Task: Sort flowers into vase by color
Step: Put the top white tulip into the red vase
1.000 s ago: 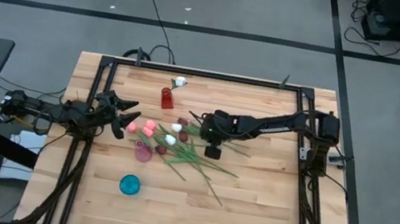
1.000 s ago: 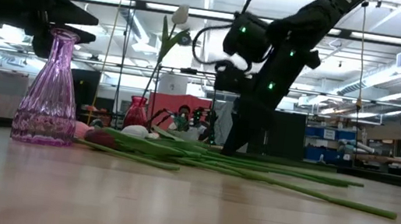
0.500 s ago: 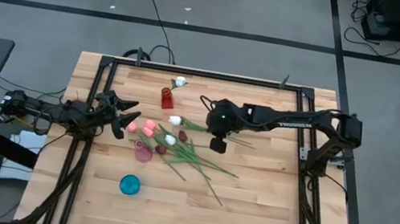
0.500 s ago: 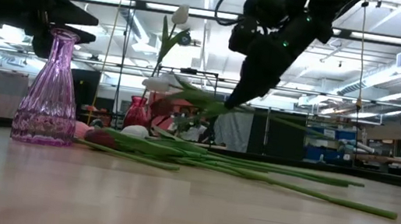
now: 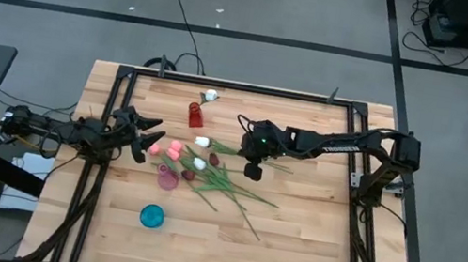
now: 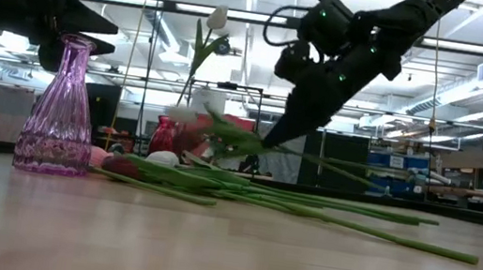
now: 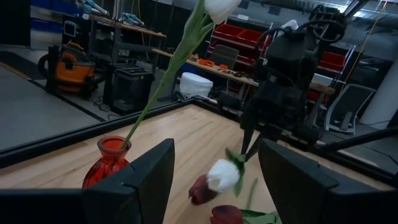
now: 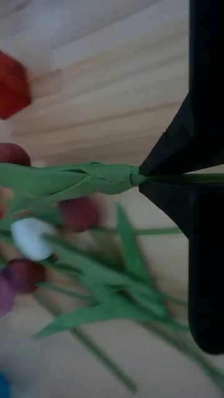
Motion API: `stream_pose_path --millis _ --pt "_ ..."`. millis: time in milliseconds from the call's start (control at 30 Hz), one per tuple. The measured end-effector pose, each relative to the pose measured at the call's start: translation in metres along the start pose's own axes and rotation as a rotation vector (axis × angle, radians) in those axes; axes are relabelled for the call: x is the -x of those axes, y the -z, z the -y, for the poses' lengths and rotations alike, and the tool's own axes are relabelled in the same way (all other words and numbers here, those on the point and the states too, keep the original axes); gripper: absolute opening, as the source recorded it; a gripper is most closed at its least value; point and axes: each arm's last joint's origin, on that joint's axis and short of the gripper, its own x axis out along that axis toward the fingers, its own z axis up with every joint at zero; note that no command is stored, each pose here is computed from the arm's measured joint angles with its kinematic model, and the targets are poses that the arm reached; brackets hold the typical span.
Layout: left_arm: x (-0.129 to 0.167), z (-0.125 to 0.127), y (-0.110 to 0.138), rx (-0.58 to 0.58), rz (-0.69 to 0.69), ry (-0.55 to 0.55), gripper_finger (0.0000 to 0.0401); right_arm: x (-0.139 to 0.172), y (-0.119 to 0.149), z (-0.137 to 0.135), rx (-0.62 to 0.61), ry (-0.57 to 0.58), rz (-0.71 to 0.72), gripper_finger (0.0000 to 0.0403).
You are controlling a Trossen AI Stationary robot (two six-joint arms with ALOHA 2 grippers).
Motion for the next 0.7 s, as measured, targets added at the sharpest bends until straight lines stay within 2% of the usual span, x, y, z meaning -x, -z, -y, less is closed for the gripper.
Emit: stream_pose_path --millis 167,300,467,567,700 --pt "0.000 0.000 0.000 -0.001 0.004 -0.012 0.0239 0.000 0.007 0.006 -0.018 0.041 -0.047 0.0067" --pt "0.000 0.000 0.000 -0.001 0.004 -0.014 0.0239 0.001 0.012 0.009 -0.015 0.106 -0.100 0.0112" --pt "0.000 0.000 0.000 -0.004 0.004 -0.014 0.0239 -0.003 0.011 0.007 -0.022 0.139 -0.091 0.0163" --pt "0.000 -0.001 0.000 -0.004 0.004 -0.018 0.0239 -0.013 0.014 0.004 0.005 0.150 -0.087 0.0175" --pt "0.000 -0.001 0.001 -0.011 -0.004 -0.023 0.0239 -0.028 0.018 0.001 0.022 0.093 -0.115 0.0174"
